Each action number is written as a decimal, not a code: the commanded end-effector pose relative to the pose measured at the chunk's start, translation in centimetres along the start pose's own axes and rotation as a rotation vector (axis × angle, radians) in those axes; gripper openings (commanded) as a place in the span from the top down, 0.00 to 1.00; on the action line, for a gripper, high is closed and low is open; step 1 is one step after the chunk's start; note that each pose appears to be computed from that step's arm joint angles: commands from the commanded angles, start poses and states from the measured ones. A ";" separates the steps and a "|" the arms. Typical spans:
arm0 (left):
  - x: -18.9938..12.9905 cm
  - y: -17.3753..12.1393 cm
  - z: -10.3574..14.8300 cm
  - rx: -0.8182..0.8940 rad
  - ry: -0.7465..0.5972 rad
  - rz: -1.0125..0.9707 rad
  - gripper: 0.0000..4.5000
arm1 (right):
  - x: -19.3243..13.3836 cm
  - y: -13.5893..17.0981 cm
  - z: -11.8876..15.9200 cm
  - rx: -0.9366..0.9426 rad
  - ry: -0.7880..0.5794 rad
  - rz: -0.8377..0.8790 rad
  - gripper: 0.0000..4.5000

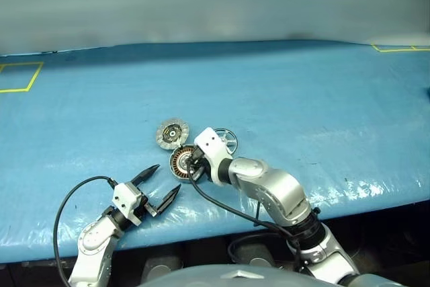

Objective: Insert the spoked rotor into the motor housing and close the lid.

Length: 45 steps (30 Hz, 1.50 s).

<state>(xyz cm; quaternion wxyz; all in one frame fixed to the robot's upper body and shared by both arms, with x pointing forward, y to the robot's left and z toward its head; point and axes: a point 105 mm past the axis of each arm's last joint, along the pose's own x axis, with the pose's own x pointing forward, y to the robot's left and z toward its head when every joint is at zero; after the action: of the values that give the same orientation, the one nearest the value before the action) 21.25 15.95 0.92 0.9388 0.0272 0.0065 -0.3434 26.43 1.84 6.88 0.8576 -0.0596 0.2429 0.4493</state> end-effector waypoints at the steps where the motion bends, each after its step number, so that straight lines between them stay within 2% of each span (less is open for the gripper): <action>1: -0.6 0.1 -1.1 -0.043 0.045 0.017 0.00 | 0.1 0.3 0.9 -0.005 -0.044 0.010 0.99; 6: -0.5 0.0 -1.0 -0.019 0.050 0.008 0.00 | 0.3 0.2 0.8 0.000 -0.044 0.007 0.99; 9: -0.3 0.0 -1.1 -0.008 0.052 0.003 0.13 | 0.3 0.2 0.7 0.002 -0.043 0.007 1.00; 17: -0.2 0.3 -0.2 0.039 0.034 -0.010 0.73 | 0.2 0.1 0.4 0.003 -0.034 0.007 1.00; 32: -0.5 0.0 -0.6 0.022 0.075 -0.037 0.73 | -0.6 0.0 0.3 0.020 -0.045 0.003 1.00; 33: -1.6 1.6 3.4 0.065 0.039 -0.007 0.73 | -0.7 -0.1 0.3 0.020 -0.049 0.002 1.00; 34: -2.1 2.0 6.8 0.099 0.009 -0.013 0.73 | -0.8 -0.2 0.4 0.020 -0.053 0.001 1.00; 35: -2.4 1.8 9.2 0.119 -0.007 -0.031 0.77 | -0.8 -0.2 0.5 0.019 -0.058 0.000 1.00; 36: -2.5 1.4 10.5 0.121 -0.008 -0.046 0.81 | -0.9 -0.3 0.6 0.019 -0.062 0.000 1.00; 39: -2.3 1.3 11.8 0.092 -0.007 -0.049 0.99 | -1.3 -0.3 1.3 0.026 -0.100 0.006 1.00; 45: -2.0 1.4 12.8 0.047 -0.046 -0.039 1.00 | -3.2 -1.0 3.2 0.048 -0.202 -0.006 1.00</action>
<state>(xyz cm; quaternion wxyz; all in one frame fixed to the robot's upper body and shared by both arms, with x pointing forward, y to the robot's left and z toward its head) 20.58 17.79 12.87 0.9322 0.0443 -0.0055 -0.3593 26.91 0.11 9.46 0.8767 -0.0065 0.1947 0.4398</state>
